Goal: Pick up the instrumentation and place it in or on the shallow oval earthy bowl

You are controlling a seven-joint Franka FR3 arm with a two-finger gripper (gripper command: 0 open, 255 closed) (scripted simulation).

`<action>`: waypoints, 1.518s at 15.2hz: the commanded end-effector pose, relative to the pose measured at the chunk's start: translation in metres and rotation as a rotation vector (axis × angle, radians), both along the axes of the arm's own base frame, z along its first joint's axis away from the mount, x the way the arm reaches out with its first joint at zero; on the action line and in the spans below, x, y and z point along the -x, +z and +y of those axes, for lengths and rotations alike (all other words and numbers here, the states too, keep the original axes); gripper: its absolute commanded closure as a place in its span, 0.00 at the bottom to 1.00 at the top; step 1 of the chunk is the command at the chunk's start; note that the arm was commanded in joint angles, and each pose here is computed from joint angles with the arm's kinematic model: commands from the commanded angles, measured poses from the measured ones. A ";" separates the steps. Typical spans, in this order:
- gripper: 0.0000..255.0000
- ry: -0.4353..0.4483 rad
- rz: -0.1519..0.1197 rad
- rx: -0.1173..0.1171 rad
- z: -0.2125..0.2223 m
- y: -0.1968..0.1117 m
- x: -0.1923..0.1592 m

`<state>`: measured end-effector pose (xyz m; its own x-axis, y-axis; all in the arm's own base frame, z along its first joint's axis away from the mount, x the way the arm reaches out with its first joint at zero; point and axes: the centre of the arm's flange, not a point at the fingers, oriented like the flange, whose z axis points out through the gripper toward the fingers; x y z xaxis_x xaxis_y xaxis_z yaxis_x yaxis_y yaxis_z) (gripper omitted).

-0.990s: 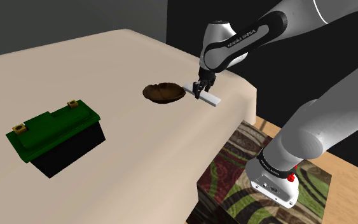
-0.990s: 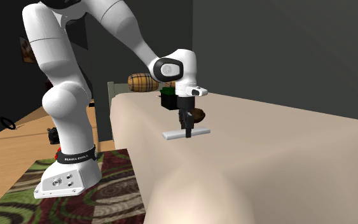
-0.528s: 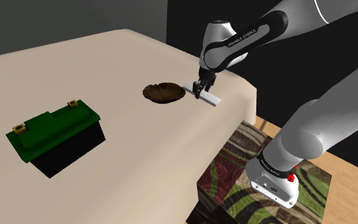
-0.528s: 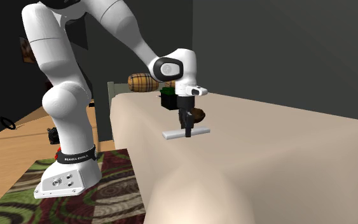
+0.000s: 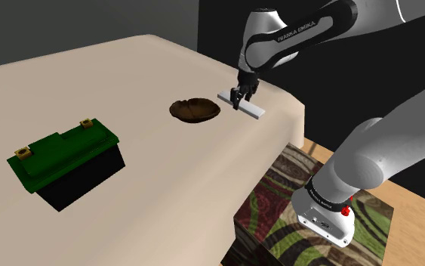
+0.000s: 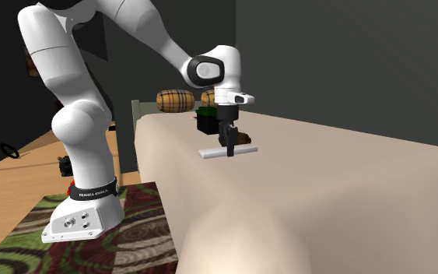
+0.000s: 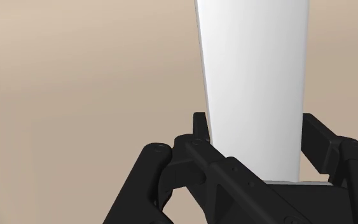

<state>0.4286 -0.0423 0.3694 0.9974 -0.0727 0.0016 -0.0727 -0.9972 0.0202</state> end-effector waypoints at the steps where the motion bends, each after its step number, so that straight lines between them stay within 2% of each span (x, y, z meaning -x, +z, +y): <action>1: 1.00 0.000 0.000 0.000 -0.001 0.009 0.000; 23: 1.00 0.000 0.000 0.000 -0.001 0.126 0.000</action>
